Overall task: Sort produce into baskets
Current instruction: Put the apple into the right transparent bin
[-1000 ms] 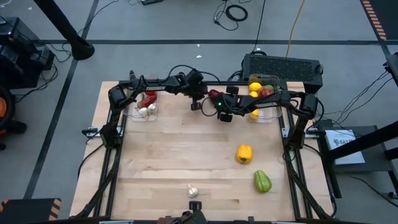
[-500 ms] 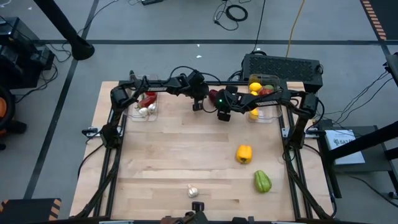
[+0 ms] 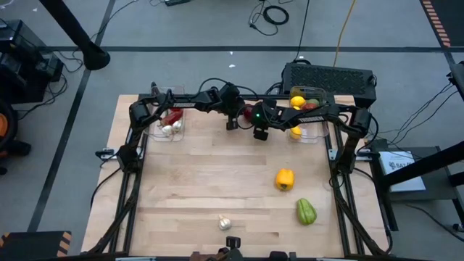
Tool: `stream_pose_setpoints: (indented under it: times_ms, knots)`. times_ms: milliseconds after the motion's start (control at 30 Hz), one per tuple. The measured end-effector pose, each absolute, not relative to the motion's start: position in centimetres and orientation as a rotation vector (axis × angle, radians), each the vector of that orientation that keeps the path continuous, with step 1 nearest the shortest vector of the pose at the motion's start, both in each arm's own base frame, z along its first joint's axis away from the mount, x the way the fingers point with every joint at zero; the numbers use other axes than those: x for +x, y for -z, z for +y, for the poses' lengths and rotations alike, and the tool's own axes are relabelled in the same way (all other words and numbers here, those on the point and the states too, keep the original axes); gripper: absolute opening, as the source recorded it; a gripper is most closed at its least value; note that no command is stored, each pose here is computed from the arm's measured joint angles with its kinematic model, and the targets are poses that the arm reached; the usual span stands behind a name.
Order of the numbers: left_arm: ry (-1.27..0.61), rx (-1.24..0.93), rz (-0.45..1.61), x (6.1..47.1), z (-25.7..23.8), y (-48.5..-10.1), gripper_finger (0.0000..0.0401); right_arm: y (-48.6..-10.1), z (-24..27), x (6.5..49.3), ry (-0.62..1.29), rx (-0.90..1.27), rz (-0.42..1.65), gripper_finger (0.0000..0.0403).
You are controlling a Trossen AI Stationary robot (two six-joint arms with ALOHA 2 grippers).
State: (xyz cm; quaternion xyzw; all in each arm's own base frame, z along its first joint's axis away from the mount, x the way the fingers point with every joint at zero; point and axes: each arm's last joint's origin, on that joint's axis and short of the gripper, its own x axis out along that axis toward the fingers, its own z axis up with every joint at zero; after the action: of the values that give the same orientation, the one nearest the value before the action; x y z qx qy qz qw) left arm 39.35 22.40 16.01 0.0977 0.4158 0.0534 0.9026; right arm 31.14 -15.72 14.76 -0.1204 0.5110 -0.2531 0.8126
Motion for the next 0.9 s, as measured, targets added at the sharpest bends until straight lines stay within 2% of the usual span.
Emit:
stream_pose_setpoints:
  times_ms: [500,900]
  knots:
    - [-0.101,0.206,0.860,39.54,22.04,-16.00,0.0002,-14.82,-16.12,31.02,0.552,-0.255,1.085,0.0091]
    - [-0.097,0.209,0.859,39.66,21.84,-16.00,0.0002,-14.81,-16.11,31.03,0.545,-0.251,1.083,0.0026]
